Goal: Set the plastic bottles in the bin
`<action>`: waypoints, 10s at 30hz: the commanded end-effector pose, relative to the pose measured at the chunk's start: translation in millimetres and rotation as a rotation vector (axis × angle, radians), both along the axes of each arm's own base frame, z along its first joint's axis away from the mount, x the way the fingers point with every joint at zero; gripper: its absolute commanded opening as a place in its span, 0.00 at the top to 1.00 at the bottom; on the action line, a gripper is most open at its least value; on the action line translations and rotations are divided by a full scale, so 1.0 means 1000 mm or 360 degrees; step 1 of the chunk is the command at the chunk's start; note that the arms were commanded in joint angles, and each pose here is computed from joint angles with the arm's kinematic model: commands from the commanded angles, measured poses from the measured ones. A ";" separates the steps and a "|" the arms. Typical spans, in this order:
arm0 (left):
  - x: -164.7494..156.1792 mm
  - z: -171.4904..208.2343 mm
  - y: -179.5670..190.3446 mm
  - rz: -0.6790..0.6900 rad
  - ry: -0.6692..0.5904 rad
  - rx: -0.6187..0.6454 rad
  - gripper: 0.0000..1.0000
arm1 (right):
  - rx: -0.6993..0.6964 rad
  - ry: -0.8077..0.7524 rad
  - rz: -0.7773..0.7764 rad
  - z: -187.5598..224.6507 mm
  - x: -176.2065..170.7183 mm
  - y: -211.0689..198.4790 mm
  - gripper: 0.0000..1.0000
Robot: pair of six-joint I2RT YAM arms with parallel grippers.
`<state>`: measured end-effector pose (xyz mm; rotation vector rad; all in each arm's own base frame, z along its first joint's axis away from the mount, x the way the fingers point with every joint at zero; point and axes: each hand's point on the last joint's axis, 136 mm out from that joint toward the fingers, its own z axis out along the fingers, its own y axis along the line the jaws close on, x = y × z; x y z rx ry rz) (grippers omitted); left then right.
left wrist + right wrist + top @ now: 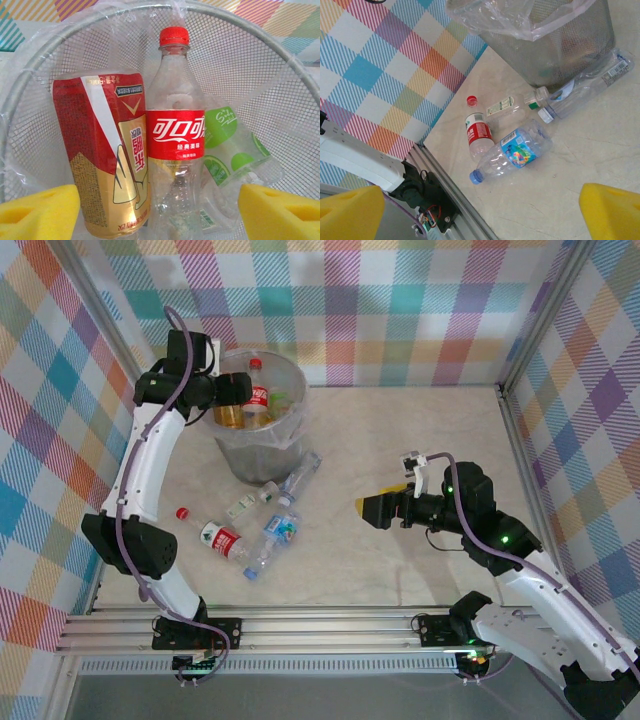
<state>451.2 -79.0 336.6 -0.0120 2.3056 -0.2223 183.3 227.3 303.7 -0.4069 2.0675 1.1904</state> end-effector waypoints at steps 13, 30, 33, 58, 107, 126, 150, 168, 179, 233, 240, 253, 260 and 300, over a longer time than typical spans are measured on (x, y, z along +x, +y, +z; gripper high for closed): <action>-0.126 0.039 -0.062 -0.0538 -0.0152 -0.0444 0.01 | 0.0033 0.0392 -0.0358 -0.052 0.051 0.010 0.00; -0.237 -0.053 -0.098 -0.0862 0.0105 -0.0723 0.00 | 0.0005 0.0803 -0.0651 -0.139 0.107 0.058 0.16; -0.238 -0.060 -0.099 -0.0864 0.0098 -0.0755 0.00 | 0.0012 0.0857 -0.0696 -0.154 0.117 0.070 0.20; -0.242 -0.081 -0.102 -0.0874 0.0148 -0.0762 0.00 | -0.0023 0.0923 -0.0866 -0.223 0.216 0.148 0.37; -0.228 -0.117 -0.132 -0.0791 0.0382 -0.0678 0.00 | -0.0191 0.0614 -0.0777 -0.170 0.198 0.071 0.47; -0.201 -0.095 -0.212 -0.1025 0.0278 -0.0874 0.02 | 0.0024 0.0475 -0.0453 -0.074 0.119 0.062 0.46; -0.205 -0.082 -0.241 -0.1104 0.0301 -0.0940 0.39 | 0.0052 0.0391 -0.0408 -0.058 0.094 0.061 0.42; -0.205 -0.081 -0.209 -0.0972 0.0268 -0.0768 0.44 | 0.0067 0.0326 -0.0399 -0.033 0.078 0.044 0.02; -0.176 -0.034 -0.161 -0.0794 0.0152 -0.0632 0.44 | -0.0019 0.0113 -0.0333 -0.016 0.045 0.010 0.00; -0.041 0.031 -0.085 -0.0404 0.0104 -0.0334 0.19 | -0.0116 0.0116 -0.0420 -0.040 0.033 -0.016 0.00; -0.094 0.032 -0.077 -0.0467 0.0095 -0.0344 0.17 | -0.0107 0.0133 -0.0406 -0.041 0.032 -0.014 0.00; -0.202 -0.087 -0.052 -0.0224 0.0506 -0.0225 0.10 | -0.0082 0.0212 -0.0301 -0.048 0.030 0.001 0.00; -0.239 -0.153 -0.062 -0.0190 0.0723 -0.0145 0.11 | -0.0097 0.0223 -0.0291 -0.052 0.028 0.000 0.00; -0.223 -0.296 -0.089 -0.0207 0.0881 0.0073 0.20 | -0.0157 0.0250 -0.0295 -0.062 0.030 0.001 0.00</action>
